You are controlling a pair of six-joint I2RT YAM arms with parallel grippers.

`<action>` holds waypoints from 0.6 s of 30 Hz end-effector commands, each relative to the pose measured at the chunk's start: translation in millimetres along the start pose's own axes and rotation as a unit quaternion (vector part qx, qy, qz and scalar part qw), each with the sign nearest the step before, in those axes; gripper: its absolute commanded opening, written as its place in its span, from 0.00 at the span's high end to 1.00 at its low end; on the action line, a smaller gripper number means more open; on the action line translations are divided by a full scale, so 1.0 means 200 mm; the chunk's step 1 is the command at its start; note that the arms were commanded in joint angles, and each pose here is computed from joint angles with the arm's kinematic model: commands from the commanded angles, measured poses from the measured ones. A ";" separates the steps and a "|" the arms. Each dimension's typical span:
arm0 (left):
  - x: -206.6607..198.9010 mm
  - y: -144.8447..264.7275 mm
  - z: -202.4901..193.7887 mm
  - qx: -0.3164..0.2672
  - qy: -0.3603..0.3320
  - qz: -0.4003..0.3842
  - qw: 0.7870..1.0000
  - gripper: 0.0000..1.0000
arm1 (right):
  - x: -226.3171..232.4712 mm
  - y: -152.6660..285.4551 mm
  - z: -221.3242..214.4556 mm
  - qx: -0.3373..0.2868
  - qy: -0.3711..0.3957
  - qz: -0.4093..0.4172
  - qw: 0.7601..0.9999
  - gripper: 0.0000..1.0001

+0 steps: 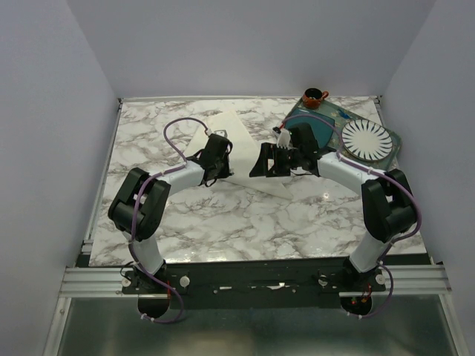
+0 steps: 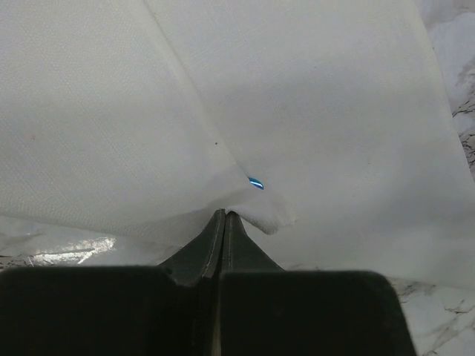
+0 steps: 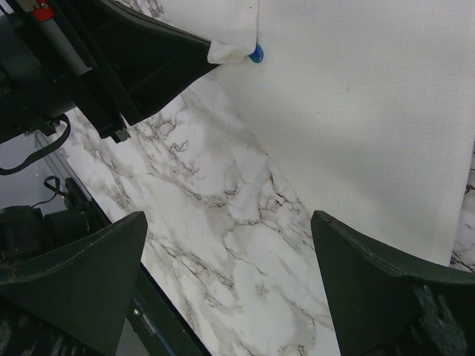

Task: Fold the napkin, place the utensils inside, and roll it up
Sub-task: Fold the napkin

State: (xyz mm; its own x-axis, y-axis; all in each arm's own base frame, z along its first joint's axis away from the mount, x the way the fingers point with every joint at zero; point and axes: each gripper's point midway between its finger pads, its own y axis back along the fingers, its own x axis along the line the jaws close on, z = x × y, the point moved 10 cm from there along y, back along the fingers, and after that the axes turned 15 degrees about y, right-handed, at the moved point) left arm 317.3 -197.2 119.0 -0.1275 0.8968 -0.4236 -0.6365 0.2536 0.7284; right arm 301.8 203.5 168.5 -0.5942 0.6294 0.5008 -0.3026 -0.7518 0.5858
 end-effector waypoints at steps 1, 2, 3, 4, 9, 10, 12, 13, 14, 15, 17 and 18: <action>-0.03 0.02 0.03 -0.029 0.008 -0.002 1.000 0.96 | -0.02 -0.02 -0.03 0.006 -0.007 0.010 1.000 0.00; -0.03 0.03 0.03 -0.033 0.012 -0.001 0.999 0.96 | -0.02 -0.03 -0.03 0.006 -0.008 0.010 1.000 0.00; -0.03 0.03 0.04 -0.039 0.012 -0.001 0.999 0.96 | -0.02 -0.03 -0.03 0.006 -0.007 0.010 1.000 0.00; -0.04 0.04 0.05 -0.046 0.016 -0.006 0.999 0.96 | -0.02 -0.03 -0.03 0.006 -0.007 0.012 1.000 0.00; -0.08 0.04 0.10 -0.070 0.024 -0.018 0.997 0.96 | -0.03 -0.03 -0.04 0.007 -0.008 0.013 1.000 0.00; -0.09 0.03 0.10 -0.069 0.023 -0.019 0.997 0.96 | -0.02 -0.03 -0.04 0.008 -0.009 0.012 1.000 0.00; -0.11 0.03 0.12 -0.073 0.023 -0.030 0.997 0.96 | -0.03 -0.03 -0.04 0.008 -0.010 0.012 1.000 0.00; -0.11 0.02 0.12 -0.069 0.023 -0.032 0.997 0.96 | -0.03 -0.03 -0.04 0.008 -0.010 0.011 1.000 0.00; -0.11 0.01 0.12 -0.068 0.022 -0.032 0.997 0.96 | -0.03 -0.03 -0.04 0.008 -0.009 0.011 1.000 0.00; -0.12 0.01 0.12 -0.067 0.021 -0.032 0.997 0.96 | -0.03 -0.03 -0.04 0.008 -0.010 0.011 1.000 0.00; -0.11 -0.01 0.10 -0.059 0.023 -0.030 0.998 0.96 | -0.03 -0.03 -0.04 0.007 -0.009 0.011 1.000 0.00; -0.09 -0.02 0.07 -0.052 0.025 -0.024 0.998 0.96 | -0.03 -0.03 -0.05 0.009 -0.009 0.011 1.000 0.00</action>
State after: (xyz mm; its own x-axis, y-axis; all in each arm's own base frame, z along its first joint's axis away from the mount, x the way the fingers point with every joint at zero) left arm 328.0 -202.2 130.6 -0.1337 0.8761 -0.4633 -0.6985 0.2483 0.6711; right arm 300.1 203.3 164.8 -0.5917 0.6253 0.5088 -0.2918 -0.7544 0.5879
